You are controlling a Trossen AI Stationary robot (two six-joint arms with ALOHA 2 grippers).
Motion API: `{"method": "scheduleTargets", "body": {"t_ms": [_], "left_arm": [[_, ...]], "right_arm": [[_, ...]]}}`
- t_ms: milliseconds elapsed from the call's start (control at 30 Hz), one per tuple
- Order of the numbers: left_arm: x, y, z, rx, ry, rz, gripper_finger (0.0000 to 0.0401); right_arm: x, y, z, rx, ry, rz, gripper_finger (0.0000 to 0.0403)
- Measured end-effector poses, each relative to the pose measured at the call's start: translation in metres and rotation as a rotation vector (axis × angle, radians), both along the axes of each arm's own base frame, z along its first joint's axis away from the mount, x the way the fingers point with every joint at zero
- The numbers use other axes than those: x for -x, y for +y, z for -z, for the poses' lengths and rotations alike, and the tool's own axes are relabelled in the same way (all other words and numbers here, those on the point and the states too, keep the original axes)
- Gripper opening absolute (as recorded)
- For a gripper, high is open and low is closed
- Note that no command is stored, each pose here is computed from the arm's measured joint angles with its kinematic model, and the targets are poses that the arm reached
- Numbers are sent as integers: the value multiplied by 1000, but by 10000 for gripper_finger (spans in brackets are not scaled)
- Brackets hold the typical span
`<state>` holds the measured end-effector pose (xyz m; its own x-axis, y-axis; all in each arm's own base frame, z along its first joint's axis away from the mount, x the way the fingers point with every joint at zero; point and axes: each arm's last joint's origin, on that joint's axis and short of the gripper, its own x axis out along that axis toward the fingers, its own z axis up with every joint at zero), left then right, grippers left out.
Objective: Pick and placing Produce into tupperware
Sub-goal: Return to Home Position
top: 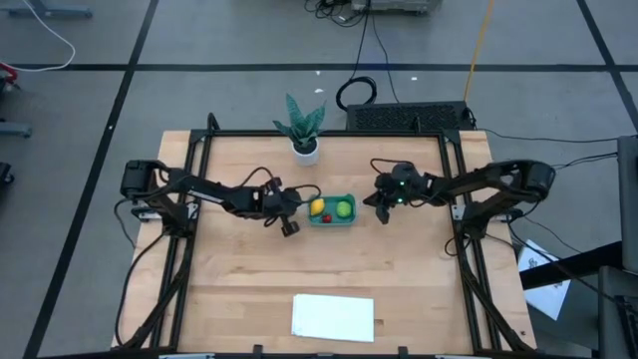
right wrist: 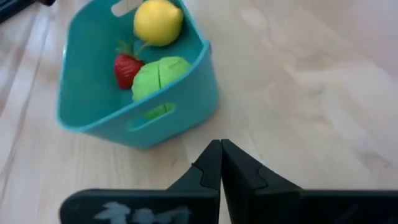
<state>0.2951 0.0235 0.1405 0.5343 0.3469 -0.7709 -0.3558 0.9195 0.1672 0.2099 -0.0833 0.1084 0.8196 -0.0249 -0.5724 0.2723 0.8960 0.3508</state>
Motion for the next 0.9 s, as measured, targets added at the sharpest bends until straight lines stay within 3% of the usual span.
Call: {"method": "scheduleTargets", "body": {"t_ms": [267, 500, 767, 900], "left_arm": [[14, -5, -37, -132, -22, 122, 0], [40, 3, -79, -216, -263, 153, 0], [96, 16, -83, -230, -598, 137, 0], [115, 19, -75, -237, -646, 70, 0]], "right_arm": [[32, 12, -27, 104, -166, -9, 0], [49, 23, -47, 153, -321, -21, 0], [64, 31, -63, 199, -477, -14, 0], [67, 35, -70, 173, -526, 9, 0]]}}
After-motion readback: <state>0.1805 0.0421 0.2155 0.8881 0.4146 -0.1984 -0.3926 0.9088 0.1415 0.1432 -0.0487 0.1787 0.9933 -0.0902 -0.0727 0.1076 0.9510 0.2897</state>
